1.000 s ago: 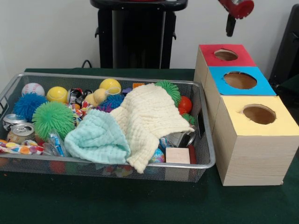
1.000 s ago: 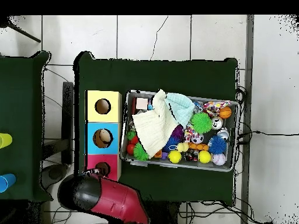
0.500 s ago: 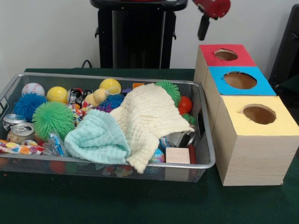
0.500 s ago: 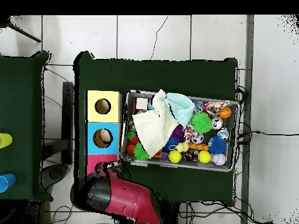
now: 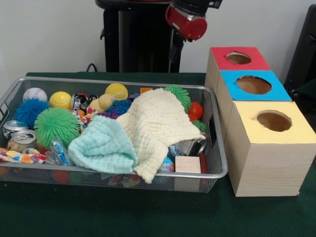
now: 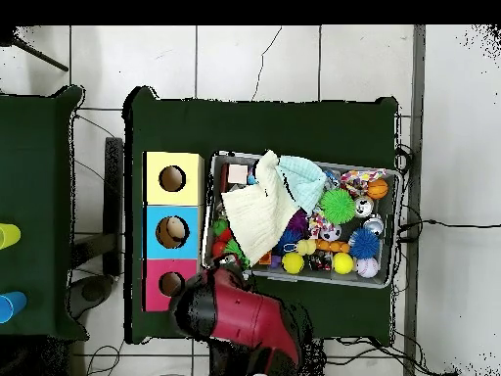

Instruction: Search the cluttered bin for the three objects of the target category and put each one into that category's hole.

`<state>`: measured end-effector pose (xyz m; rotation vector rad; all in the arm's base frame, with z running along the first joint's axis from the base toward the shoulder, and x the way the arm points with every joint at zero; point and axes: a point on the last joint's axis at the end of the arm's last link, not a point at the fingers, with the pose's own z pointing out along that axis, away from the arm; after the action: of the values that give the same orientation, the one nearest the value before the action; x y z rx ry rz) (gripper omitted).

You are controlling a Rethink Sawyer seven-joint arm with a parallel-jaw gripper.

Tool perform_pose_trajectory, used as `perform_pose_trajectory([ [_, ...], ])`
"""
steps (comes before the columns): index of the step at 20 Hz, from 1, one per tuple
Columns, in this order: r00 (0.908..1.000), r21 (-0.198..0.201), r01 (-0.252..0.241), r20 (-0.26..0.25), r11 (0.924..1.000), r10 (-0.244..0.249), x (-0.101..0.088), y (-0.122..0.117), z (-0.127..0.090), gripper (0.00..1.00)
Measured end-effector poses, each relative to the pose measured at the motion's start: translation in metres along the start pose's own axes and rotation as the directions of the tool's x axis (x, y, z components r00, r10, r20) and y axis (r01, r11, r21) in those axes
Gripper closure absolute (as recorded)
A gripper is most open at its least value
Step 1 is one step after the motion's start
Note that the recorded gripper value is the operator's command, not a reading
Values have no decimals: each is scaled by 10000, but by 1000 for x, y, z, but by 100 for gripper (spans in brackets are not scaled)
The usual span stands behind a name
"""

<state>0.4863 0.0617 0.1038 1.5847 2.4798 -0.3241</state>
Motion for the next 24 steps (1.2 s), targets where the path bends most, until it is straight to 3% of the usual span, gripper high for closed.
perform_pose_trajectory([
  [5, 9997, 274, -248, 82, 9993, 246, -30, -4, 22, 100],
  [11, 9951, 620, -991, 43, 9931, 990, -83, -24, 48, 100],
  [12, 9933, 743, -1152, 64, 9906, 1150, -100, -32, 58, 100],
  [15, 9918, 937, -1276, 81, 9874, 1274, -123, -46, 73, 100],
  [20, 9907, 1271, -1333, -112, 9829, 1358, -146, -70, 100, 100],
  [24, 9879, 1508, -1349, -563, 9793, 1447, -151, -87, 126, 100],
])
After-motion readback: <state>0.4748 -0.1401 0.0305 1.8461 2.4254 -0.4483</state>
